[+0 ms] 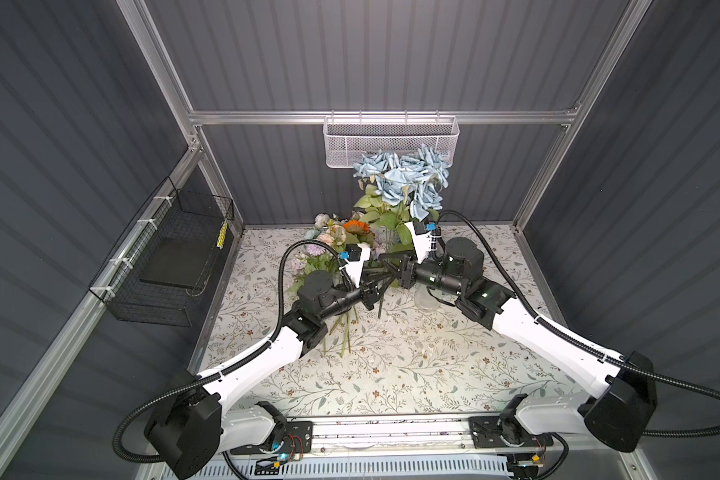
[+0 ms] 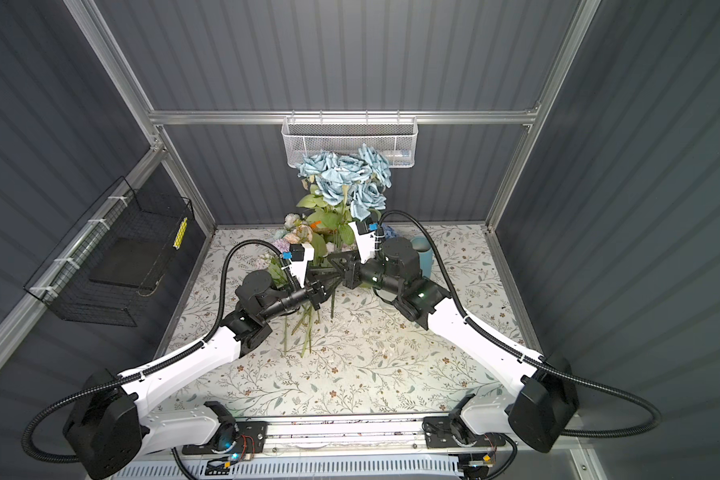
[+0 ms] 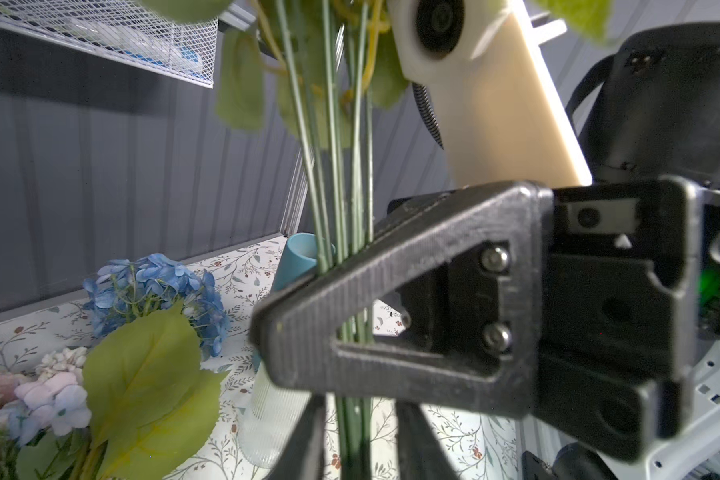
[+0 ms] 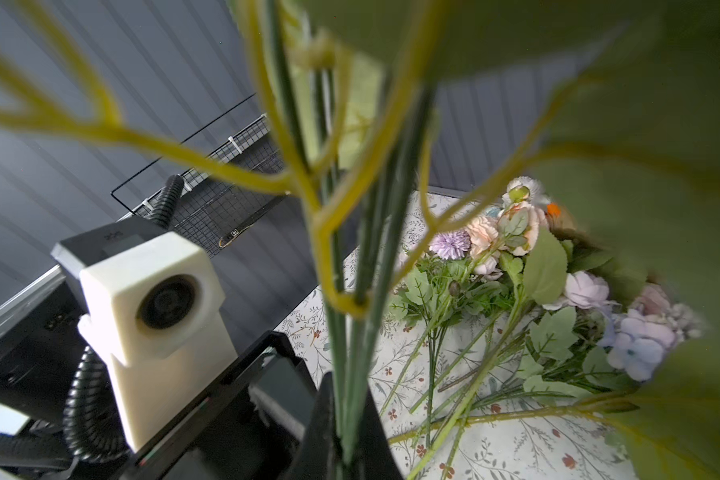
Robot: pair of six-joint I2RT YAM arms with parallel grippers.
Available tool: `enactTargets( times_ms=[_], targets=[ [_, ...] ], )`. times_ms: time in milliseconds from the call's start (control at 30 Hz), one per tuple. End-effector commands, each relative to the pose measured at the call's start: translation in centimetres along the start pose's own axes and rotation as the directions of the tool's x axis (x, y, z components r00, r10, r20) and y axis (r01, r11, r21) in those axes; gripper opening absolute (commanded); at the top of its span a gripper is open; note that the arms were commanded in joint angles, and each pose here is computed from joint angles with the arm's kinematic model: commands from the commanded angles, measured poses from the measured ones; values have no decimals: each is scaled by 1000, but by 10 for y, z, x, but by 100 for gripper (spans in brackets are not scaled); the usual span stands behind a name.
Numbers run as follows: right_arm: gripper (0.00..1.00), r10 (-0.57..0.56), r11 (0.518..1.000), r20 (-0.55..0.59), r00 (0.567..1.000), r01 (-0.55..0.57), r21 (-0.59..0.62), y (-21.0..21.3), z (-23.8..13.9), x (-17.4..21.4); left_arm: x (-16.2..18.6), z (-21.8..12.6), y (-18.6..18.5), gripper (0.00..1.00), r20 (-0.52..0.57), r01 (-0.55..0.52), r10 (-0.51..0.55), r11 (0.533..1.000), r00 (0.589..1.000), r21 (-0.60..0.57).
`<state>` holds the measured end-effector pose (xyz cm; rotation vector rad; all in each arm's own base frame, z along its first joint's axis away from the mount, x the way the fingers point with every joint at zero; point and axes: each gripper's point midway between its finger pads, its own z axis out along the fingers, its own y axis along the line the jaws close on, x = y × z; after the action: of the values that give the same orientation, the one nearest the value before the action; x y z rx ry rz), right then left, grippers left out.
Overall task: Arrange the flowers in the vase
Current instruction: 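Close the right gripper on the blue rose stems while the left gripper holds them, then raise the blue roses over the glass vase with right gripper while left withdraws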
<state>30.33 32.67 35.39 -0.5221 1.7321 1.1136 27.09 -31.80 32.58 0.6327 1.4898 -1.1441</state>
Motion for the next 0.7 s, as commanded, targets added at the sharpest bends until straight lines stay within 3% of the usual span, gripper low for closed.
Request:
enactTargets(
  times_ms=[0,100,300,467,667],
  targets=[
    [0,-24,999,21,999,23,45,-5,-7,-2,-15,-6,-10,99,62,-17,16,1000,998,20],
    [0,-76,989,21,997,72,128,-17,-19,-4,-13,-10,-4,99,69,7,-6,1000,998,-18],
    [0,-174,919,11,985,158,361,-59,-62,-27,5,-22,40,99,52,51,-40,971,998,-234],
    [0,-245,841,51,968,187,507,-83,-102,-67,23,-31,75,99,53,118,-106,924,993,-363],
    [0,-379,741,50,924,271,614,-92,-118,-114,43,-43,107,100,65,187,-178,845,982,-501]
  ],
)
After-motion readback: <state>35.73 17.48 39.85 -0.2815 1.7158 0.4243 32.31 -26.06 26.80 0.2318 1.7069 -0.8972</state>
